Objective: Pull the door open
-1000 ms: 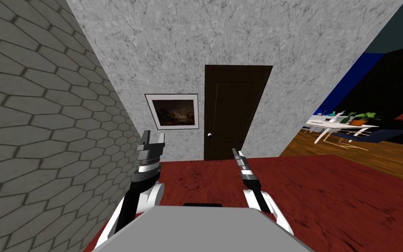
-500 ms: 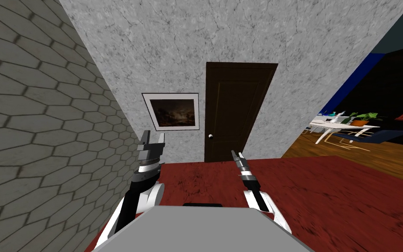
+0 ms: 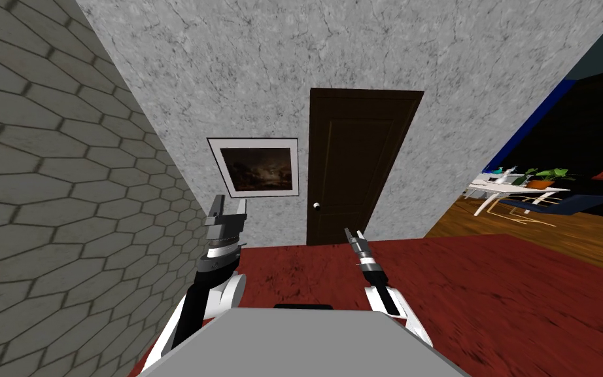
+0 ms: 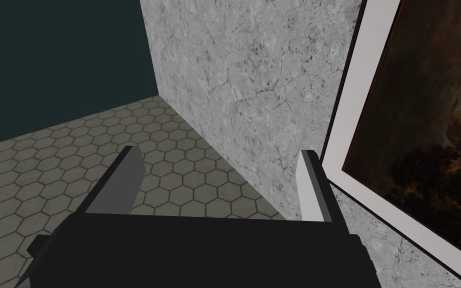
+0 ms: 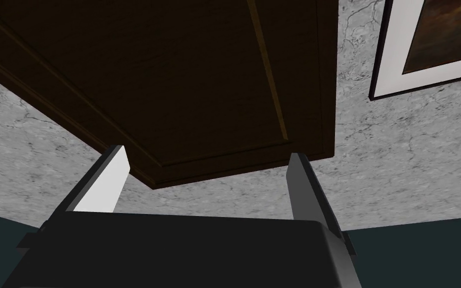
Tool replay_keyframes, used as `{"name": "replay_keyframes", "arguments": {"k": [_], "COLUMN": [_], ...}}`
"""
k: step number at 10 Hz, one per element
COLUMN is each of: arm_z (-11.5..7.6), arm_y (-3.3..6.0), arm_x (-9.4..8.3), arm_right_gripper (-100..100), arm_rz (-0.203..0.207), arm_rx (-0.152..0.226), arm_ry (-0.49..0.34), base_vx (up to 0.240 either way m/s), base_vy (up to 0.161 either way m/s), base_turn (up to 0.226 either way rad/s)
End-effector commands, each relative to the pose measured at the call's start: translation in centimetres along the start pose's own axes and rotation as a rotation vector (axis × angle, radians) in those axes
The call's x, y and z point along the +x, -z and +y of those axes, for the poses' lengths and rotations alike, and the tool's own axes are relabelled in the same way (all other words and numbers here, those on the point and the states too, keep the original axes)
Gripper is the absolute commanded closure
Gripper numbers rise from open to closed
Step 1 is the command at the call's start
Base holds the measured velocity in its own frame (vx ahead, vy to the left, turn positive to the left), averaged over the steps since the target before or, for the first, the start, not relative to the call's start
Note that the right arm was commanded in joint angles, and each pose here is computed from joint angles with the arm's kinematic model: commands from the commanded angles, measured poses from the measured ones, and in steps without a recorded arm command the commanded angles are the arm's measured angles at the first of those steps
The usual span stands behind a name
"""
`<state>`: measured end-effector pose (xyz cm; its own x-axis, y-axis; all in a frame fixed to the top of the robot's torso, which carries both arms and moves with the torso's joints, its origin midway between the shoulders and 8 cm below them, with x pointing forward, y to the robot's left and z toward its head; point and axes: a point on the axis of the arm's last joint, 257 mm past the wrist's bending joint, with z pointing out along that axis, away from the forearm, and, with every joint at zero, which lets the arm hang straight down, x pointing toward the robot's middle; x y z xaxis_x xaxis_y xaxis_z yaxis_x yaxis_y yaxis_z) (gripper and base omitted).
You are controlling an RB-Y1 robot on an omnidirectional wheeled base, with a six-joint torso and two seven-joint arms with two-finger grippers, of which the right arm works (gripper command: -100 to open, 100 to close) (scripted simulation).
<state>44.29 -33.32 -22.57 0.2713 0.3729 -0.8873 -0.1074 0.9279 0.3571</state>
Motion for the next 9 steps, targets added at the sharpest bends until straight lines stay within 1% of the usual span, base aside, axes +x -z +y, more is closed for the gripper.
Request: {"name": "replay_keyframes", "arguments": {"k": [1,9], "arm_z": [-0.4,-2.0], "arm_y": [0.15,1.18], "arm_x": [0.8,5.4], "arm_right_gripper": [-100,-100], "arm_rz": [0.017,0.105], "arm_rx": [0.003,0.013], "arm_ry": [0.037,0.180], "base_vx": [0.091,0.097], "base_vy": [0.032,0.033], "base_turn": [-0.008,-0.011]}}
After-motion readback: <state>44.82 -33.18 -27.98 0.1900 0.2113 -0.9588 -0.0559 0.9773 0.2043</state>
